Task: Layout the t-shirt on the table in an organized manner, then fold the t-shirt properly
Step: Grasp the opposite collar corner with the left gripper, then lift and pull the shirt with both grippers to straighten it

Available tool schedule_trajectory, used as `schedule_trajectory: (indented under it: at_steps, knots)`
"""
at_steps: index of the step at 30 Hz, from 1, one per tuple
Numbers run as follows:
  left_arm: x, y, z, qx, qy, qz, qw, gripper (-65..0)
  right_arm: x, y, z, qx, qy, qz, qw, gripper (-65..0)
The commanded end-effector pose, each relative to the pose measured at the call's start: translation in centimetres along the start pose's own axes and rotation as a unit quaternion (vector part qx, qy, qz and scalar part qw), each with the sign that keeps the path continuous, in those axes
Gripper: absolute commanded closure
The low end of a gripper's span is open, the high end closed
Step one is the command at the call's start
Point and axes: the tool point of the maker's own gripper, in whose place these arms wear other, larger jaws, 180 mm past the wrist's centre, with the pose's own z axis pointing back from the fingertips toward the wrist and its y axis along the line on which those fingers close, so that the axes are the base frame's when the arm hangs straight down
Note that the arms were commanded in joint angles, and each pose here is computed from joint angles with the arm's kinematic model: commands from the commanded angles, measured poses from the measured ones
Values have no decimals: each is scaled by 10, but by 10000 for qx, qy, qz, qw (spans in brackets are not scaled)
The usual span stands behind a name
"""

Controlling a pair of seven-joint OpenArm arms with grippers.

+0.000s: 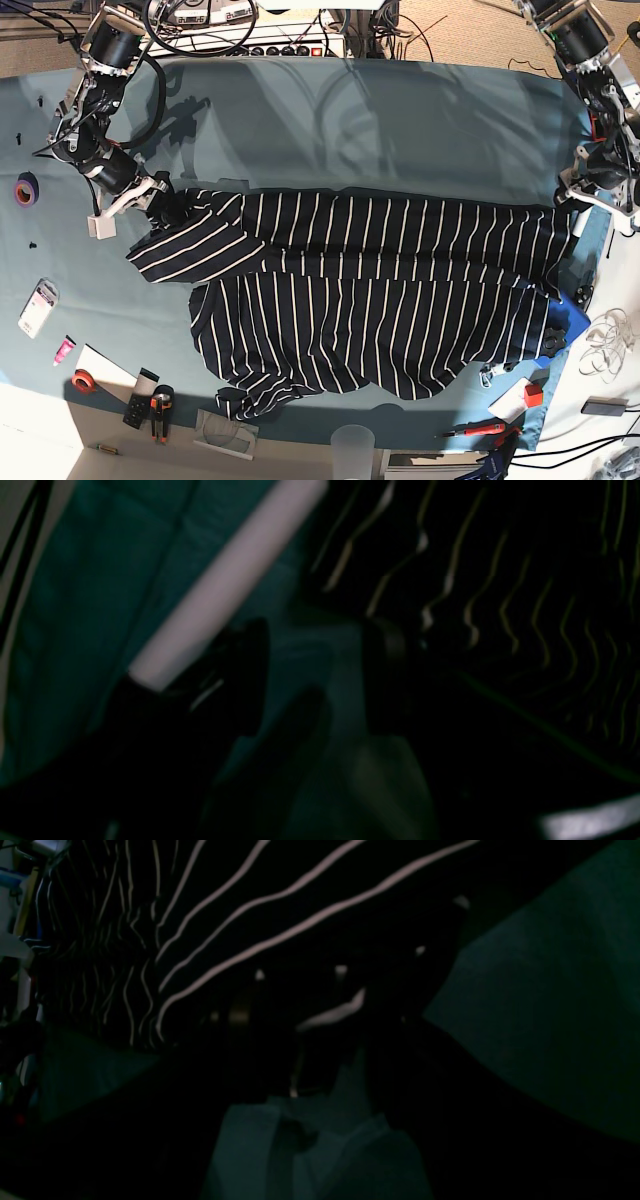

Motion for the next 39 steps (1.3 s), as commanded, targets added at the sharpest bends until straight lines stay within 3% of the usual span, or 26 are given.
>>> schedule_trajectory:
  at_steps: [1, 15, 26, 28, 34, 35, 39]
  knots:
    - [20, -2, 5, -30, -269, -84, 9996, -309, -5, -7, 4, -170, 271, 115, 9994, -309]
    - [-17, -2, -23, -370, 9, 573, 9977, -309, -6, -7, 4, -169, 290, 116, 9994, -309]
    - [10, -33, -38, -956, -153, 565, 9937, -300, -5, -7, 4, -165, 268, 124, 9994, -307]
    - [15, -35, -40, -977, -217, 595, 9932, -259, -3, -7, 4, -167, 222, 124, 9995, -265]
    - [13, -37, -40, -1001, -114, 578, 9932, -33, 9, -7, 3, -176, -89, 147, 9997, -5]
    - [11, -37, -40, -1007, -48, 569, 9933, -1, 12, -8, 3, -212, -89, 187, 9996, 0]
    - [-4, -39, -38, -1059, 407, 532, 9921, 0, 31, -19, 11, -444, -300, 219, 9983, 0]
